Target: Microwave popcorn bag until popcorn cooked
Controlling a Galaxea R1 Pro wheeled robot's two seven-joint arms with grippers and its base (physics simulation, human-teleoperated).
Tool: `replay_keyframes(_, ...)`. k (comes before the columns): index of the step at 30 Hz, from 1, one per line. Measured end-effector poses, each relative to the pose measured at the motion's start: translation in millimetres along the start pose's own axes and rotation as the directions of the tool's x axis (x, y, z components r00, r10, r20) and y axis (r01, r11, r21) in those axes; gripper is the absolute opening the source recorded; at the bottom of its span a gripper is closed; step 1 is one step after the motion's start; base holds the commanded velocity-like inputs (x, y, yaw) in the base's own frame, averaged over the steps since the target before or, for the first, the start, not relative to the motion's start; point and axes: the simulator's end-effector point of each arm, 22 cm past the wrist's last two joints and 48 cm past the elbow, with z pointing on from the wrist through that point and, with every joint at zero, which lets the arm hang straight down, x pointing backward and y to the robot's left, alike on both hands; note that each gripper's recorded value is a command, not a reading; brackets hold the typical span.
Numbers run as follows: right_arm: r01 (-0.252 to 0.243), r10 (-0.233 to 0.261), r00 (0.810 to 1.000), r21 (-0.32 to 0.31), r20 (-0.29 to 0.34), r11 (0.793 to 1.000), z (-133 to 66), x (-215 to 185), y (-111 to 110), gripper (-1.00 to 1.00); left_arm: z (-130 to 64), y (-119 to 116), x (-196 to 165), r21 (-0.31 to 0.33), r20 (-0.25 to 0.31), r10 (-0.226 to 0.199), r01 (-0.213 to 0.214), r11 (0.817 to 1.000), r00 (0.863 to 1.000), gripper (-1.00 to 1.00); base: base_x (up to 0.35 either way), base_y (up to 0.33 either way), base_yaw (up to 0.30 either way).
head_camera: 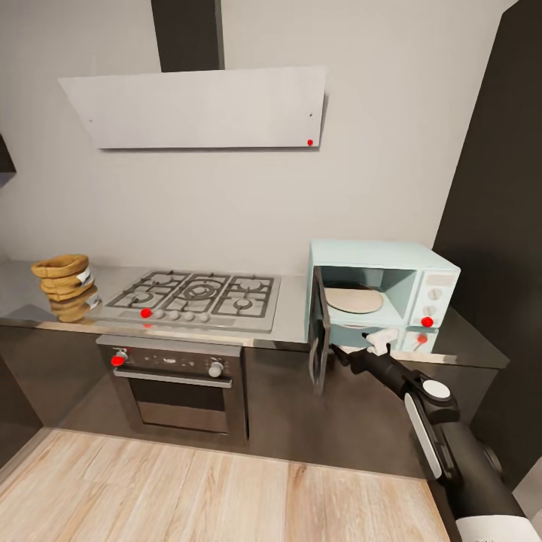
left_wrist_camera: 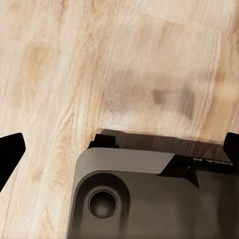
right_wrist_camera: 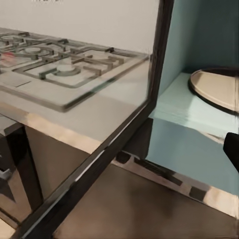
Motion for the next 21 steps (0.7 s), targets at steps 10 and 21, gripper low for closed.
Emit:
replay_keyframes(10,-0.116,0.120,0.993,0.166,-0.011,0.979,-18.4,24,-83,1.00,0.0,1,0,-0.001,0.000,0.000,0.000,1.000,1.000,1.00,0.000,0.000,0.000)
replay_keyframes(21,-0.149,0.180,0.976,0.227,-0.123,0.963,-37.1,96,-87,1.00,0.1,1,0,-0.001,0.000,0.002,-0.002,1.000,1.000,1.00,0.000,0.000,0.000)
